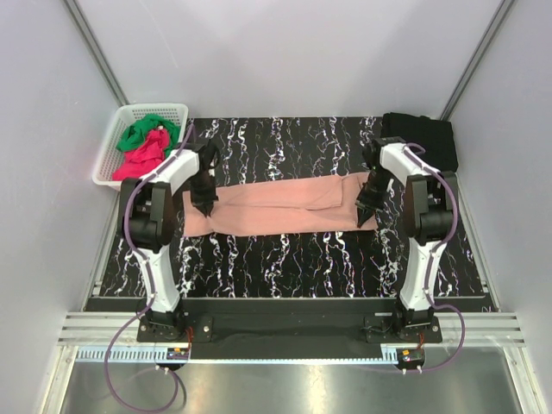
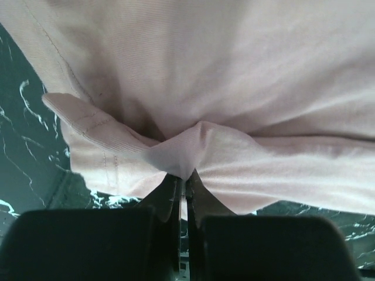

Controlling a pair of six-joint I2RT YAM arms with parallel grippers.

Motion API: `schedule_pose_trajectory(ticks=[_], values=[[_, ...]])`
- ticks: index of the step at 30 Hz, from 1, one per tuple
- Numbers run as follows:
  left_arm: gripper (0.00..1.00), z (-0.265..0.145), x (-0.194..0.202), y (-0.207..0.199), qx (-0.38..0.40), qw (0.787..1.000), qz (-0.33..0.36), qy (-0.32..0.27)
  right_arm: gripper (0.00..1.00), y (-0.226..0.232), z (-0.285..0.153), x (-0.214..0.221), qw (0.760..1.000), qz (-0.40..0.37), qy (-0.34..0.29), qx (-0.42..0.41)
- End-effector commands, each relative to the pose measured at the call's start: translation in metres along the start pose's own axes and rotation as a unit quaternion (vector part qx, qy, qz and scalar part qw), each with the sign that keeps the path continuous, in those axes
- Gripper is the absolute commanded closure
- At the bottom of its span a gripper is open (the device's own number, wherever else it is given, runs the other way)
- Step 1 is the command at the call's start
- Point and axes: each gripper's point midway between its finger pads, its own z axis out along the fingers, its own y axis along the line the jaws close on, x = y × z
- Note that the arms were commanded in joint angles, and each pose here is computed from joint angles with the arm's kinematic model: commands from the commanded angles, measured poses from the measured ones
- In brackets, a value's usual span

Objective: Fold and stack the t-shirts
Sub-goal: Fold the tshirt

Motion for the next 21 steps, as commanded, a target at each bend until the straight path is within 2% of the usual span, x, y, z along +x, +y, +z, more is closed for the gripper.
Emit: schedule_pose_trajectory(ticks=[1, 6, 7, 9, 11, 13, 18, 21], values=[[1.0, -0.018, 0.01, 0.001, 0.0, 1.0, 0.018, -0.022, 1.0, -0.001, -0.013, 0.014, 0.999, 0.005, -0.029, -0.013], [1.0, -0.017, 0.02, 0.001, 0.002, 0.999, 0.025, -0.024, 1.0, -0.005, -0.014, 0.026, 0.999, 0.007, -0.038, -0.025], [0.86, -0.017, 0.02, 0.0, 0.006, 0.999, 0.025, -0.026, 1.0, -0.004, -0.018, 0.025, 0.998, 0.005, -0.05, -0.031], [0.66, -0.024, 0.016, -0.001, 0.01, 0.999, 0.027, -0.038, 0.99, -0.001, -0.033, 0.017, 0.996, 0.003, -0.085, -0.04], [0.57, -0.028, 0.011, -0.003, 0.015, 0.998, 0.029, -0.045, 0.96, 0.005, -0.049, 0.008, 0.993, -0.006, -0.106, -0.049], [0.47, -0.031, 0.011, -0.006, 0.024, 0.998, 0.033, -0.044, 0.95, 0.004, -0.052, 0.008, 0.995, -0.008, -0.097, -0.035], [0.47, -0.045, 0.003, -0.004, 0.019, 0.997, 0.029, -0.071, 0.92, 0.029, -0.1, -0.012, 0.983, -0.028, -0.16, -0.088], [0.47, -0.066, -0.012, -0.01, 0.036, 0.994, 0.024, -0.105, 0.91, 0.043, -0.102, -0.019, 0.981, -0.052, -0.156, -0.107]])
